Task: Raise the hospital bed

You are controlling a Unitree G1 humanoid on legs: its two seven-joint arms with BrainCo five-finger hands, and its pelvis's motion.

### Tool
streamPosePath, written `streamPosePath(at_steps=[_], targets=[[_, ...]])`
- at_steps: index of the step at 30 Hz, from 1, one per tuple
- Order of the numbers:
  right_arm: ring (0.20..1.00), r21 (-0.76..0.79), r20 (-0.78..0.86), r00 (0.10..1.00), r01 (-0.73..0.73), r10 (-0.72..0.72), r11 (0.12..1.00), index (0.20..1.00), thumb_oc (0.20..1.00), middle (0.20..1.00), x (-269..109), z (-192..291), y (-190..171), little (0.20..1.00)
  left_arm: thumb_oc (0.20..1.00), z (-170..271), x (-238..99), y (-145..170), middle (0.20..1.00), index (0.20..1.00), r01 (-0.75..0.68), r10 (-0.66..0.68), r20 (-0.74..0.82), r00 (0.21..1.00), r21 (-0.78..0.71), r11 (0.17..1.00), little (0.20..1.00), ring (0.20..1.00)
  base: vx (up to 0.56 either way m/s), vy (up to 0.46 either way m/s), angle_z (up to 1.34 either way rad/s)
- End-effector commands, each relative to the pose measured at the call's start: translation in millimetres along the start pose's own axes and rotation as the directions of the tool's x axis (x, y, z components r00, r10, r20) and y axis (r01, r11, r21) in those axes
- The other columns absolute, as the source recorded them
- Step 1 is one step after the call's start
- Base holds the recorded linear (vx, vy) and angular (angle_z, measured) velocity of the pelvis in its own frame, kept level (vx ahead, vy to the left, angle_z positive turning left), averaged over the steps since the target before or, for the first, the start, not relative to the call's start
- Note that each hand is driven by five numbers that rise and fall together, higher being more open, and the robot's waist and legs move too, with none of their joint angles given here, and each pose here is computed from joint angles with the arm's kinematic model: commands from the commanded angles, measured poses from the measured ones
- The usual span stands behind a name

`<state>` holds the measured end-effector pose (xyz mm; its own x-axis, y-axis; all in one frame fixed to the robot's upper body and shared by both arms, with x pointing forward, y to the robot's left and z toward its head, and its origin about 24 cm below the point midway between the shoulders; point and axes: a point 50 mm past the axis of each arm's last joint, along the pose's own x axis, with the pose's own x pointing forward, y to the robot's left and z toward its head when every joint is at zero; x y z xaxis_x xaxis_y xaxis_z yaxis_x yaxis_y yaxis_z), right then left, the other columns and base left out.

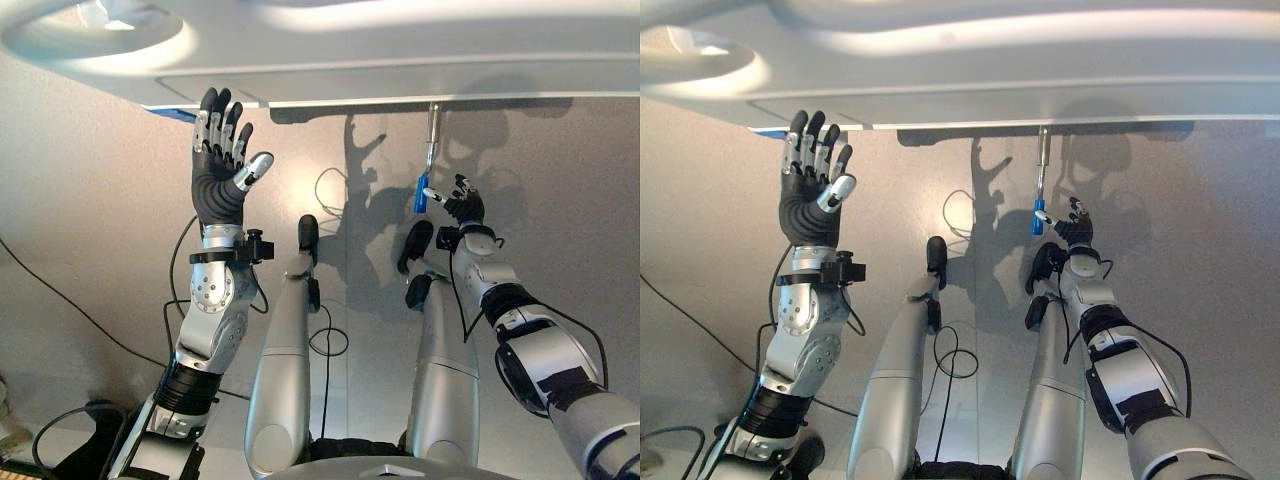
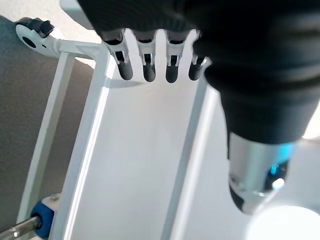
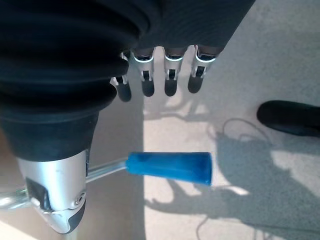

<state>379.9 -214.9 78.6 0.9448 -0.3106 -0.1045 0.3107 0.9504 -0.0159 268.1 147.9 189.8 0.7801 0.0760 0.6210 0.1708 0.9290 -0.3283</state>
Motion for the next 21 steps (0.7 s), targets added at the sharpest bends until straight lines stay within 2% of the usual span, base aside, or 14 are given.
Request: streamPosePath(at_steps=[1, 21], targets=[[1.0, 0.035, -0.008, 1.0, 0.009, -0.009, 0.999, 1.0, 1.0, 1.0, -2.2, -5.0, -2.9, 1.0, 1.0, 31.7, -3.4, -6.4, 1.0, 1.0, -0.003, 0.02, 0.153, 0.988, -0.105, 0.994, 1.0, 1.0, 0.0, 0.0, 0.0], [1.0, 0.12, -0.02, 0.999, -0.026, 0.029, 0.992, 1.0, 1.0, 1.0, 5.9, 11.4, 6.6, 1.0, 1.0, 30.4, -11.4, -3.5, 1.0, 1.0, -0.012, 0.027, 0.104, 0.994, -0.142, 0.99, 1.0, 1.0, 0.01, 0.002, -0.01]])
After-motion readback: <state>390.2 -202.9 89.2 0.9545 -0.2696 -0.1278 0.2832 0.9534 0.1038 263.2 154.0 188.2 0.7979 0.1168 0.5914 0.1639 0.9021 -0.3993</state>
